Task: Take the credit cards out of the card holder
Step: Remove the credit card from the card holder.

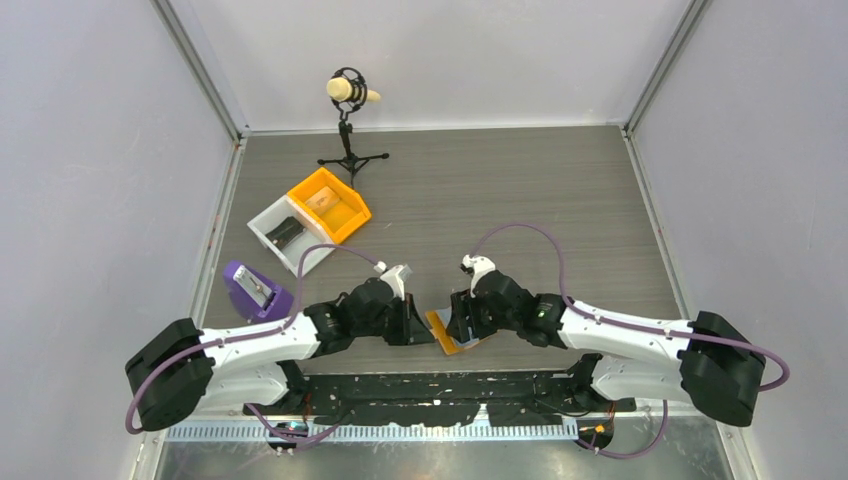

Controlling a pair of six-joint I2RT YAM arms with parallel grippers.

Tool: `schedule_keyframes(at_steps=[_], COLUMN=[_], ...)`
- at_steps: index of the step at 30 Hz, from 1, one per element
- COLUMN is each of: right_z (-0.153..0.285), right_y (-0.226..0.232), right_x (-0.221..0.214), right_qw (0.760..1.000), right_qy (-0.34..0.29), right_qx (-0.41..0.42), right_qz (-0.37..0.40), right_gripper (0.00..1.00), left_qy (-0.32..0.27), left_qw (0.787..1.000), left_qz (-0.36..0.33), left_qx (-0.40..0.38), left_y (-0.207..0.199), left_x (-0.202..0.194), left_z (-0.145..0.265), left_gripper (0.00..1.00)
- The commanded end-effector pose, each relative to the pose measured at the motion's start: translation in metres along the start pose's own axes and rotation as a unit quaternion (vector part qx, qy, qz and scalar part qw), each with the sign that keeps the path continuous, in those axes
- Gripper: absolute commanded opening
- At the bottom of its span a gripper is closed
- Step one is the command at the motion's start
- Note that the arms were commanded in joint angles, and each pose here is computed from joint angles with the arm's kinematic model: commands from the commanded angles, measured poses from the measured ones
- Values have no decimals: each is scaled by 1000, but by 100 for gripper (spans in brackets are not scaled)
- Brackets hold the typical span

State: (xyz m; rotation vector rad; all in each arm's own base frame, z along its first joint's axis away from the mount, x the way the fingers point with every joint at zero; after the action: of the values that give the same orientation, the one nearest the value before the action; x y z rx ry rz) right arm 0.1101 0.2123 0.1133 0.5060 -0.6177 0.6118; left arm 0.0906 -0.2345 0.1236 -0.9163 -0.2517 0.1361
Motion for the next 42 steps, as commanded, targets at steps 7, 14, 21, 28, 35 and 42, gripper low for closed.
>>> schedule_keyframes(at_steps=[7,14,21,28,35,42], right_z=[15,20,17,20,21,12], right_y=[-6,-11,-11,-6,-2,4], right_x=[11,15,16,22,26,24], right_qw=[999,997,997,997,998,999], right_qy=[-36,-35,-32,-44,-42,-36], right_qx=[-37,-63,-66,-49,-36,-5], right_qz=[15,20,25,29,30,22], right_gripper=[65,64,62,61,70,71], left_qy=[-9,-6,-6,-9,-11,-10], left_qw=[1000,1000,1000,999,999,998], left_qz=[-15,-14,-19,-31,-34,-35], left_qx=[3,7,16,39,38,44], left_y=[-6,-2,-1,3,1,3], left_x=[2,1,1,2,3,3], left_z=[7,7,9,12,13,11], left_gripper=[0,0,0,0,0,0])
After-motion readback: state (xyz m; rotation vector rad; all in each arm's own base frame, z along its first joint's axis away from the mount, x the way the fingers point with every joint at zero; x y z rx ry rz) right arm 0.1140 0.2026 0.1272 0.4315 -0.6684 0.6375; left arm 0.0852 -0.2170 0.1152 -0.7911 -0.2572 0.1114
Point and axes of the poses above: each gripper's point midway between its finger pads, its own z axis back along the fingers, its own y axis along the line the jaws close on, x = y × z, the point moved 8 cm from there along z, back along the fingers, and after that the axes turned 15 degrees about z, right-handed, at the moved point
